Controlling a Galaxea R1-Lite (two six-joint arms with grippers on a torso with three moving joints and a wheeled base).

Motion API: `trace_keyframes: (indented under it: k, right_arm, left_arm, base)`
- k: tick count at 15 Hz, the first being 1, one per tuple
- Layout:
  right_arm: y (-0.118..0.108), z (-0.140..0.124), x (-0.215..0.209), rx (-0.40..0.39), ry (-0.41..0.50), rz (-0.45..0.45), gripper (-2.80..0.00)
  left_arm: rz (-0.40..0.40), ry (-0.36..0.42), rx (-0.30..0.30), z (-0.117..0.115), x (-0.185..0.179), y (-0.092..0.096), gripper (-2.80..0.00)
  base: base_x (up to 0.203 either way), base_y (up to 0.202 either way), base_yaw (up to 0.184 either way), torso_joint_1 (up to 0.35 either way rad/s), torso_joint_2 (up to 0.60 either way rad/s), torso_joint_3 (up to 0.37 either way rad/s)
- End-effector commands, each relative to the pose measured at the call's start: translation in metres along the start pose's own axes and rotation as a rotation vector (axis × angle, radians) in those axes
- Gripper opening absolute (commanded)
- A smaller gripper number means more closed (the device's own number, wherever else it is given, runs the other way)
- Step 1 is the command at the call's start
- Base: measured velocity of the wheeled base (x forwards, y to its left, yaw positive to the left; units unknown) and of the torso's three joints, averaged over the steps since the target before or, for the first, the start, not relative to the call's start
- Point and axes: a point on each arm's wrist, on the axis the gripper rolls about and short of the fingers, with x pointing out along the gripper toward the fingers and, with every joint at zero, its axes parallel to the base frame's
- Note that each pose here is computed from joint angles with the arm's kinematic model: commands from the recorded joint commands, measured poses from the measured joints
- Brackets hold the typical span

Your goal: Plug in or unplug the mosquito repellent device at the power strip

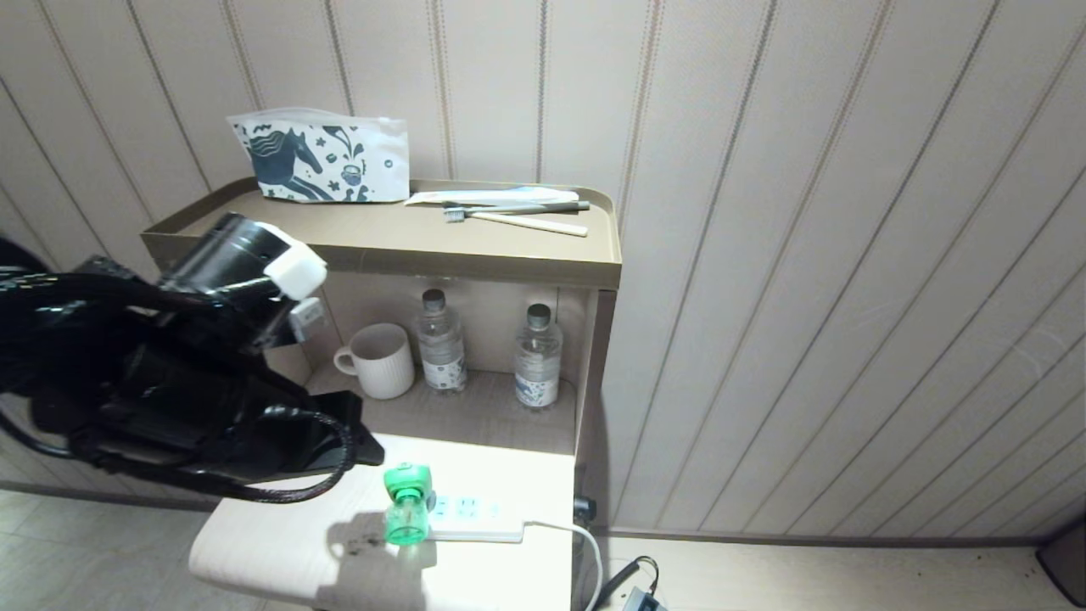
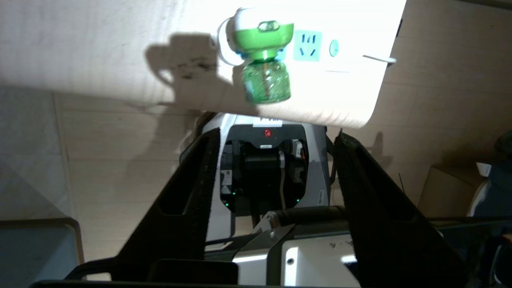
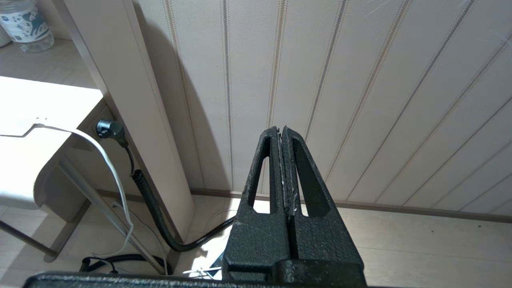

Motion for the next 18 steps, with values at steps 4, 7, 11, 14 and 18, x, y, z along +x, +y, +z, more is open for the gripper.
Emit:
trace_keyframes:
  k: [4,7,11,14,18]
  right_arm:
    - [0.000,0.000,0.000,0.000,0.000,0.001,-2.80]
    - [0.000,0.000,0.000,0.001,0.000,-0.001,-2.80]
    - [0.000,0.000,0.000,0.001,0.001,0.001,-2.80]
    - [0.000,0.000,0.000,0.003,0.002,0.002,-2.80]
    - [0.000,0.000,0.000,0.003,0.003,0.002,-2.80]
  left_arm:
    - [0.001,-0.351,-0.028,-0.074,-0.111,0.068,-2.80]
    - [0.163,-0.523,-0.126,-0.127,-0.140,0.107,-2.80]
    - [0.375,-0.639,-0.294,-0.198,-0.150,0.132,-2.80]
    - [0.472,-0.633,-0.348,-0.238,-0.119,0.139,-2.80]
    - [0.518,-0.635,-0.320,-0.245,-0.063,0.147,-2.80]
  base:
    - [0.000,0.000,0.000,0.000,0.00,0.000]
    - [0.000,0.000,0.000,0.000,0.00,0.000]
    - [0.000,0.000,0.000,0.000,0.00,0.000]
    - [0.000,0.000,0.000,0.000,0.00,0.000]
    - [0.000,0.000,0.000,0.000,0.00,0.000]
